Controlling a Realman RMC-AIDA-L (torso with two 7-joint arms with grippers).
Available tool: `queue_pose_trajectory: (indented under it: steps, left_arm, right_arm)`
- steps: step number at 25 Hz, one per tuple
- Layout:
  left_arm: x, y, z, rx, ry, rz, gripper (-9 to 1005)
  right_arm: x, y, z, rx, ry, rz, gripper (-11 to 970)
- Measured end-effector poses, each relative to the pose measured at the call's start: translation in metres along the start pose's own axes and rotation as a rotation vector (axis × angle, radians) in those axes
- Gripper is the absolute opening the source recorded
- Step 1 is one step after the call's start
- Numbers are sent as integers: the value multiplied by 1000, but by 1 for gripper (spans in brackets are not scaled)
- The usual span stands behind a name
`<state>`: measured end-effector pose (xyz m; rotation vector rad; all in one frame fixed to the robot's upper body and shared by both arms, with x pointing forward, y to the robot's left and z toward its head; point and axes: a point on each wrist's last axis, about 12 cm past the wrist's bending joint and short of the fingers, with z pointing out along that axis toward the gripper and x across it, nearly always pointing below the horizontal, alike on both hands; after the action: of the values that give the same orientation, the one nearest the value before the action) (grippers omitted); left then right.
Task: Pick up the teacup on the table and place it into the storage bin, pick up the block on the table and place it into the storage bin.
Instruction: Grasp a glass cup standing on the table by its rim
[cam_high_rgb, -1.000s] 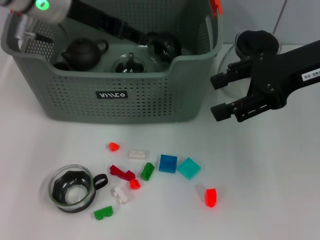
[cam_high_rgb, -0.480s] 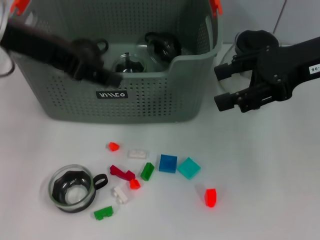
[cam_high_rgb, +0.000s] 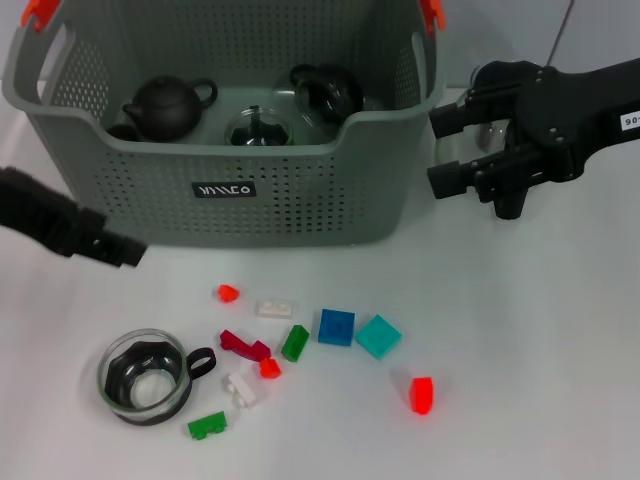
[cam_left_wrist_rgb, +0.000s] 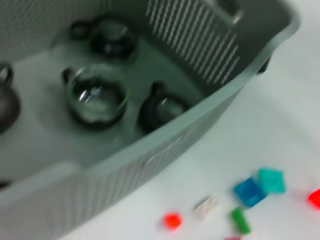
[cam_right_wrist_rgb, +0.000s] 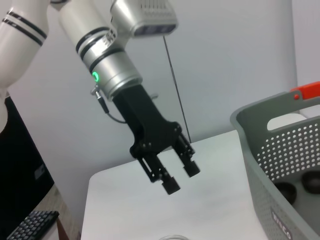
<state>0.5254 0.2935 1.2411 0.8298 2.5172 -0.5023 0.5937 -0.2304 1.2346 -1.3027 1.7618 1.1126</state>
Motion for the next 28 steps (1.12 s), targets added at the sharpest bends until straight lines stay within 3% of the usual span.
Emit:
queue_pose_trajectory:
  steps: [9,28]
  left_arm:
    - [16,9,31,18,184,-51,651]
    - [34,39,65,65,236,-132,657]
  right_arm:
    - [2,-2,0,8,-10,-7,891]
    - [6,-4,1,10,-15,5,892]
